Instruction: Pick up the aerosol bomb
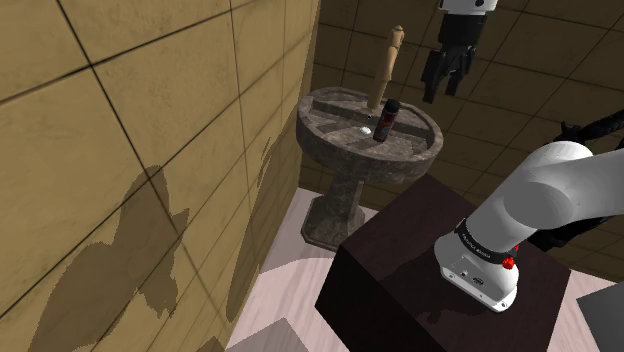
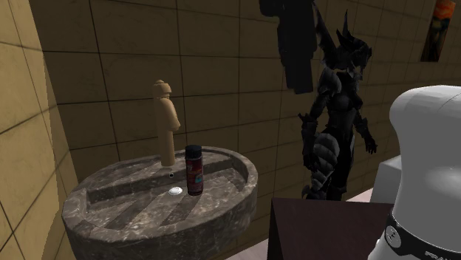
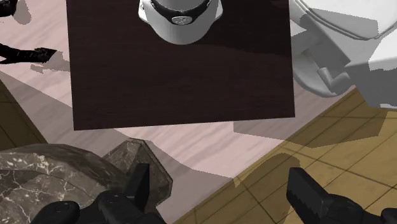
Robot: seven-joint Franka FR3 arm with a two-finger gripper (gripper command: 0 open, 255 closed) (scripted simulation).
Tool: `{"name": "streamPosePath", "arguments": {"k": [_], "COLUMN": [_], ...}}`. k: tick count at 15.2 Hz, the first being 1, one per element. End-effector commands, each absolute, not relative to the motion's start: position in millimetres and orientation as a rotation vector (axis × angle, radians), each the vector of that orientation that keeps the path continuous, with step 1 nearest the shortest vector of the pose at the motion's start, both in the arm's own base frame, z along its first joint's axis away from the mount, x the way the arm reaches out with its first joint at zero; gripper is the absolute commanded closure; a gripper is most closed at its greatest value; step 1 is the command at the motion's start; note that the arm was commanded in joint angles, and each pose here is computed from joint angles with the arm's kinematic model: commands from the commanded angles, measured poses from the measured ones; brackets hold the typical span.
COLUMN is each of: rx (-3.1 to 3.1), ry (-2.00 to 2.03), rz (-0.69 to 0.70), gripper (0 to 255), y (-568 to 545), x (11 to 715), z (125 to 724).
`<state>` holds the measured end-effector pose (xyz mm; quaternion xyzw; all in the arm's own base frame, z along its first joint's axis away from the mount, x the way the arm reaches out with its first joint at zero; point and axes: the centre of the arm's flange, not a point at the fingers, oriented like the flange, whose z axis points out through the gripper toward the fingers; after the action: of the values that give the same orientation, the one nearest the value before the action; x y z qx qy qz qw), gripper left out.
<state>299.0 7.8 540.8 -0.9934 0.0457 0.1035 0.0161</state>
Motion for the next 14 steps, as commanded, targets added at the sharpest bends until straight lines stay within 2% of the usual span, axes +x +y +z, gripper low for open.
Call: {"name": "streamPosePath", "arguments": {"k": [1,14], "rx": [-3.089,-3.122], "ry": [0.142,0.116], "rz": [0.322,0.18], "gripper": [0,0], "y": [8,-113], "x": [299,360], "z": [541,452]}}
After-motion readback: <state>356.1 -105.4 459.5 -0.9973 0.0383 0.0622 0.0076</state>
